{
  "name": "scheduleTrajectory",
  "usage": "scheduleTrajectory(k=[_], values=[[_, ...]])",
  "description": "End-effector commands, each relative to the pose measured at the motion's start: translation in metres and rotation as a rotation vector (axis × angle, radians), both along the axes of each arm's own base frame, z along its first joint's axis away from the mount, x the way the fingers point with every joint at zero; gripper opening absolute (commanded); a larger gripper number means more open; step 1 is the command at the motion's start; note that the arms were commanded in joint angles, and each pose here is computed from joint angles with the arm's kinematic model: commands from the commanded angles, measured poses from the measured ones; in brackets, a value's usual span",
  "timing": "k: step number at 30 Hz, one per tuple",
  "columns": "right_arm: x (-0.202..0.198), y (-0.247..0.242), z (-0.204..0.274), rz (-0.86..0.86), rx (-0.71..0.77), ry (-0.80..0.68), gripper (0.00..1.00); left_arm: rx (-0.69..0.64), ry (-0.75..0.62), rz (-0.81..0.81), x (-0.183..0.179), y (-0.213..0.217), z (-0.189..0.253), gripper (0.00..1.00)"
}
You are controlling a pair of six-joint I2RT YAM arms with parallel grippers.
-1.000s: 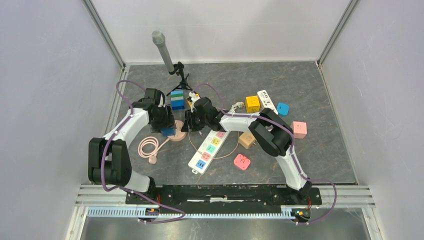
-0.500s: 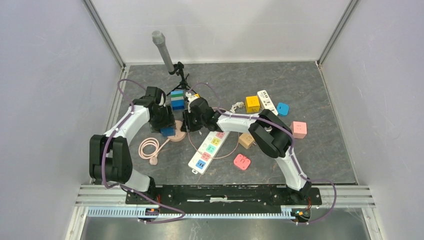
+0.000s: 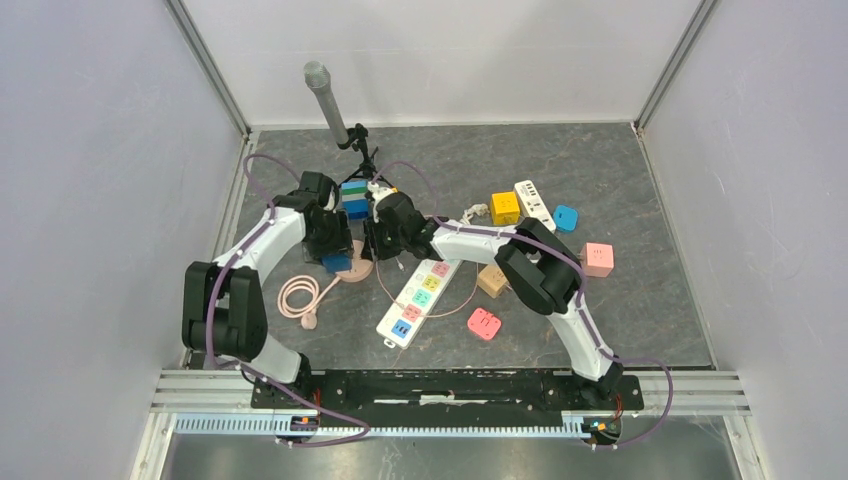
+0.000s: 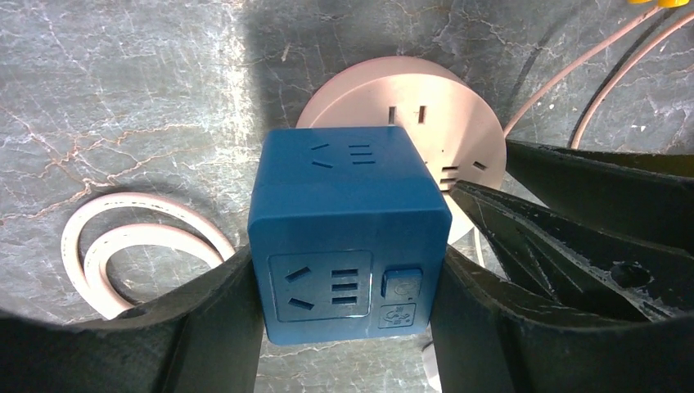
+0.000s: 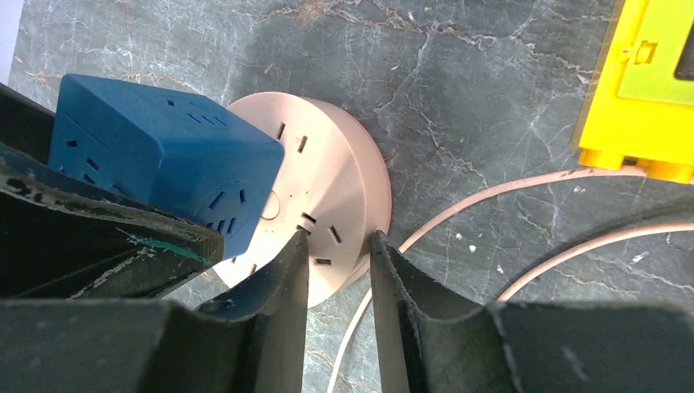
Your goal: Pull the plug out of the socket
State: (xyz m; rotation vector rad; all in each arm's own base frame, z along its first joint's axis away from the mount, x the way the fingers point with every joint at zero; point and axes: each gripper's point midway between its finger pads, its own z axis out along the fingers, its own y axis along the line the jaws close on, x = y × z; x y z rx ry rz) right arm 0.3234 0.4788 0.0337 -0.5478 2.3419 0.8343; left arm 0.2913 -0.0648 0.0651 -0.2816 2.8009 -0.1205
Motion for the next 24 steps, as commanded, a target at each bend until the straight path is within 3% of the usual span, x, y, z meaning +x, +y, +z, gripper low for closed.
scheduleTrajectory(k=[1, 6, 12, 18, 24], values=[[-0.037, -0.073, -0.108, 0.015, -0.394, 0.133, 0.34, -0.183, 0.043, -0.129, 0.003, -0.041, -0.007, 0.12], [-0.046, -0.084, -0.116, 0.025, -0.402, 0.164, 0.30, -0.135, 0.034, -0.133, 0.004, -0.031, 0.000, 0.02], [-0.050, -0.095, -0.115, 0.022, -0.337, 0.211, 0.26, -0.165, -0.016, -0.119, 0.016, -0.032, 0.020, 0.02], [-0.050, -0.088, -0.116, 0.064, -0.374, 0.185, 0.25, -0.216, -0.042, -0.058, 0.024, -0.043, 0.021, 0.02], [-0.057, -0.087, -0.127, 0.085, -0.412, 0.194, 0.25, -0.115, -0.024, -0.006, 0.022, -0.063, -0.002, 0.02]])
